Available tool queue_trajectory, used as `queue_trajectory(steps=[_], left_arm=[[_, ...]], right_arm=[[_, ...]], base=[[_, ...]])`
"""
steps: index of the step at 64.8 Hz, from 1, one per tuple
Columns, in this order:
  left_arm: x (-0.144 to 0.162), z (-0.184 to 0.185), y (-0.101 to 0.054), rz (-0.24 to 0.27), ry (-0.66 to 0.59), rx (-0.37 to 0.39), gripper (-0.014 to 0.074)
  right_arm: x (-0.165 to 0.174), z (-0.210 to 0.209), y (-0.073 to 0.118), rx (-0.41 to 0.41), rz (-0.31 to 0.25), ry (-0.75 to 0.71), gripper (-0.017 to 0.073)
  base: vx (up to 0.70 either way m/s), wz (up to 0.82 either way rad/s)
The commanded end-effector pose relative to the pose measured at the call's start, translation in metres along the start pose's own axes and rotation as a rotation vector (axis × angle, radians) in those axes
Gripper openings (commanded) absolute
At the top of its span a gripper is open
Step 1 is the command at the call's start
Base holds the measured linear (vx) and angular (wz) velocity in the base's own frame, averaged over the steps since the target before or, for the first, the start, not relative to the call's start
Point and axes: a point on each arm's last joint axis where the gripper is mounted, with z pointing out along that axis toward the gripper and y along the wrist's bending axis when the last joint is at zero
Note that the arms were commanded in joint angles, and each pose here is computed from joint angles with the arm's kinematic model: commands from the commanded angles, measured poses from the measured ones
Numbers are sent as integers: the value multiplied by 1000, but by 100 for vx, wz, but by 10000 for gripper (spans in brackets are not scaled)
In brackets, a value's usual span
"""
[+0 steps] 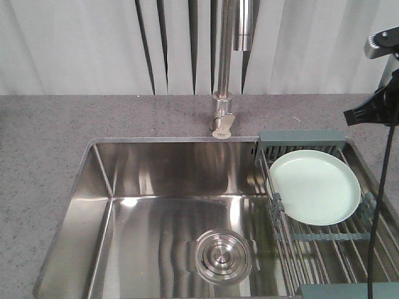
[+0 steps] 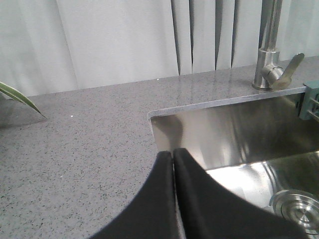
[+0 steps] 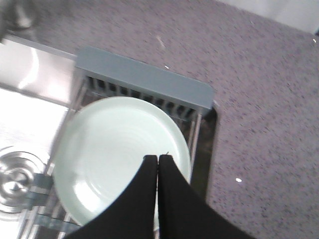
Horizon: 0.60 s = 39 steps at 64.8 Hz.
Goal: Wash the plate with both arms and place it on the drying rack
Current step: 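Lower the plate onto the drying rack and open the right gripper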
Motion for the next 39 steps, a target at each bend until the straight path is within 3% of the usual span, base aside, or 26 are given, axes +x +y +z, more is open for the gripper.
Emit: queue_trajectory(steps=[1,9,22,39], left_arm=[[-13,-1,1,-20,-80,-7,-6],[-13,-1,1,-20,-80,-7,-6],[-13,-1,1,-20,-81,-7,-6],[-13,-1,1,-23,-82,-7,-6]], right_arm=[[-4,-49,13,-63,-33,-191,-8],[23,-78,34,-142,-46,-306,-6],[98,-99,66,-212,-54,-422,-4],[167,-100,84,-164,-40,-498,-4]], base=[[0,0],[0,0],[0,0],[0,0]])
